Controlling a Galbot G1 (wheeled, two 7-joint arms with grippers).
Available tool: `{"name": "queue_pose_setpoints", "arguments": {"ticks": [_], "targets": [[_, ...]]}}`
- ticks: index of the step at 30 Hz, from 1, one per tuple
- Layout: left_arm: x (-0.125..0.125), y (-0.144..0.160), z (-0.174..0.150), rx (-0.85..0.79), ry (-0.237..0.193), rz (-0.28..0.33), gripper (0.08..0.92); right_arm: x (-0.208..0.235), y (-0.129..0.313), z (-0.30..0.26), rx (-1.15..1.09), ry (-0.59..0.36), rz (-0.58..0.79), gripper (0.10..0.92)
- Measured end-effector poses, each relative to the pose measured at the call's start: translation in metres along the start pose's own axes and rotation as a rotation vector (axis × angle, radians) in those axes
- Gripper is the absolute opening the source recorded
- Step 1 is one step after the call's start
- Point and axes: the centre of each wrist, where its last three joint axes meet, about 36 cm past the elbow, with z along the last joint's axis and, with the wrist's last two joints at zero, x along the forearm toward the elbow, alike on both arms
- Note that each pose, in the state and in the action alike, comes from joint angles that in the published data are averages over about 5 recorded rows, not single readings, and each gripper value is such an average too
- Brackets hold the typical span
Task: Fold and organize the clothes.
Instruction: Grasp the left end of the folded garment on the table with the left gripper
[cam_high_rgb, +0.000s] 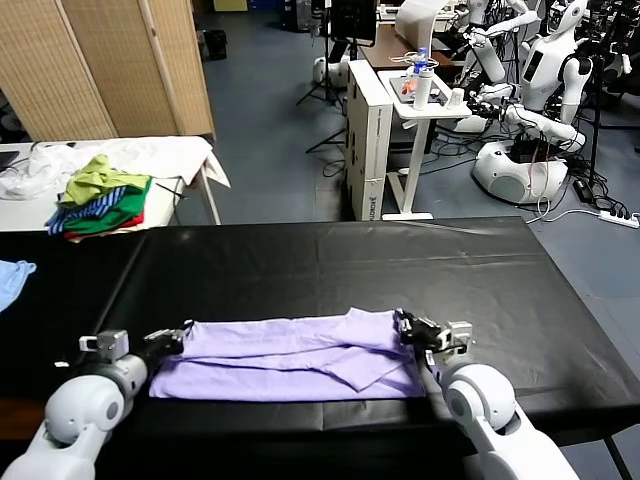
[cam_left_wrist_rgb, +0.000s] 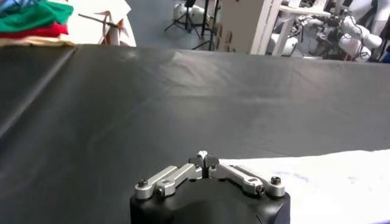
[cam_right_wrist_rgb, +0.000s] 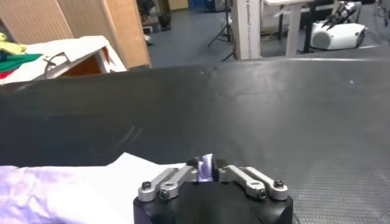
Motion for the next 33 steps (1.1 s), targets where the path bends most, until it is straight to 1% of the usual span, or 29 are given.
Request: {"name": "queue_pose_setpoints", "arguments": {"ticks": [2,3,5,6,7,9,10,12,17,28,31,33], "targets": [[0.004,0.003,-0.001,-0.006,-0.003,-0.009,0.437,0.005,-0.001,-0.002,0.0,-0.003,-0.004,0.816],[0.006,0.004,-0.002,-0.007,-0.005,-0.012,0.512,0.007,-0.002,-0.003,0.0,-0.005,-0.007,0.853],[0.011,0.006,-0.003,-0.007,-0.008,-0.018,0.626,0.013,-0.004,-0.005,0.002,-0.01,-0.012,0.893],[0.014,0.007,-0.003,-0.006,-0.011,-0.02,0.701,0.015,-0.005,-0.006,0.005,-0.013,-0.013,0.9],[0.018,0.007,-0.003,-0.004,-0.014,-0.022,0.756,0.018,-0.006,-0.007,0.01,-0.014,-0.014,0.902],[0.024,0.007,-0.002,0.001,-0.019,-0.025,0.848,0.021,-0.008,-0.009,0.02,-0.017,-0.014,0.906],[0.028,0.007,0.0,0.004,-0.022,-0.026,0.876,0.023,-0.009,-0.009,0.024,-0.017,-0.013,0.906],[0.034,0.005,0.004,0.014,-0.025,-0.03,0.899,0.025,-0.009,-0.009,0.029,-0.019,-0.013,0.907],[0.046,0.001,0.019,0.05,-0.028,-0.04,0.906,0.028,-0.007,-0.01,0.038,-0.021,-0.014,0.907],[0.054,-0.006,0.047,0.127,-0.031,-0.064,0.906,0.03,-0.007,-0.011,0.044,-0.025,-0.009,0.907],[0.055,-0.009,0.052,0.14,-0.03,-0.066,0.874,0.03,-0.007,-0.011,0.044,-0.026,-0.01,0.907],[0.055,-0.011,0.056,0.146,-0.03,-0.066,0.831,0.029,-0.007,-0.011,0.045,-0.027,-0.01,0.907]]}}
